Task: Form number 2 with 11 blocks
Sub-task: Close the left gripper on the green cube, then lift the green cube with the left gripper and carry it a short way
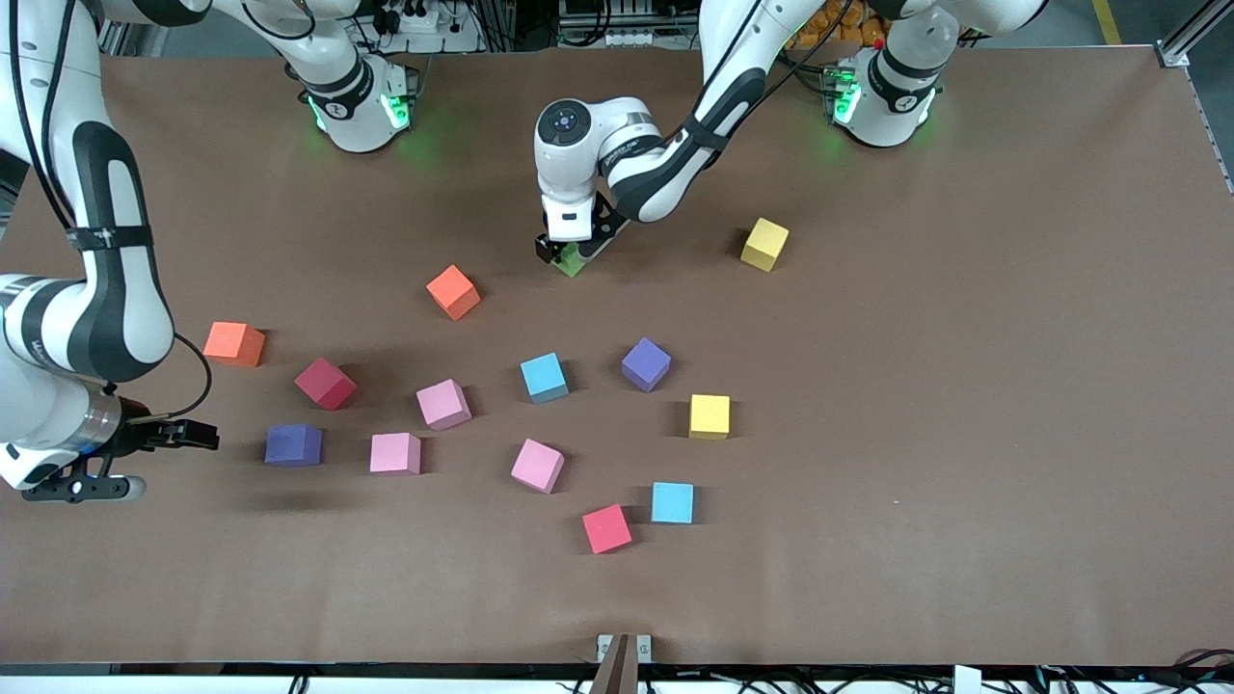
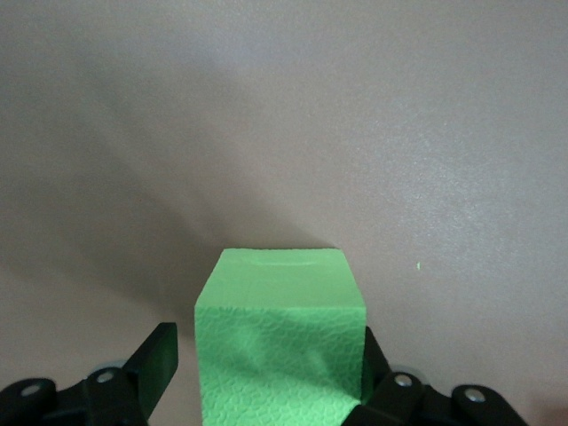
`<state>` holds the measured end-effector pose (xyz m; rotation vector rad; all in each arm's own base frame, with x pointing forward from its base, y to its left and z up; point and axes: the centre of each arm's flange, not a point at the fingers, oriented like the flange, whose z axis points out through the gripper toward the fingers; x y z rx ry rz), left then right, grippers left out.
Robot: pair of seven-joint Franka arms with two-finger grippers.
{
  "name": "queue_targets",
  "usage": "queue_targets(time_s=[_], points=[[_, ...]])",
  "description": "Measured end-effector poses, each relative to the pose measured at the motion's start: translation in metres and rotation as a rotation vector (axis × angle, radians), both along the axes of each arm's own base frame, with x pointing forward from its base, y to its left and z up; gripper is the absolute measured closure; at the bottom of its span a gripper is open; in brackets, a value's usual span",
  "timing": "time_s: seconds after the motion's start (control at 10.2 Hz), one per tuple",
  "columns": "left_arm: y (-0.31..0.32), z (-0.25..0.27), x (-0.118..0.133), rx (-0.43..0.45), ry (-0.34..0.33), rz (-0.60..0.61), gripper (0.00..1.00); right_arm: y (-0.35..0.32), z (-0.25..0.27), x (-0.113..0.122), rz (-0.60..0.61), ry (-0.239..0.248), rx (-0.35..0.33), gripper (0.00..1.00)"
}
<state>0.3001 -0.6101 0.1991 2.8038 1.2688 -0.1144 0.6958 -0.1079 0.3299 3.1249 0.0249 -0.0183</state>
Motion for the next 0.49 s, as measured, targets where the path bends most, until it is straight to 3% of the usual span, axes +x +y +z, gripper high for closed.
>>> queue_targets(time_s=[0.2,0.49], points=[[0.0005,0.0009,0.002,-0.003,-0.002,0.003,0.38,0.0,0.0,0.0,0.0,0.0,0.0,0.0],[-0.0049,0.0078,0.0007,-0.028,-0.013,-0.044,0.39,0.0,0.0,0.0,0.0,0.0,0.0,0.0]])
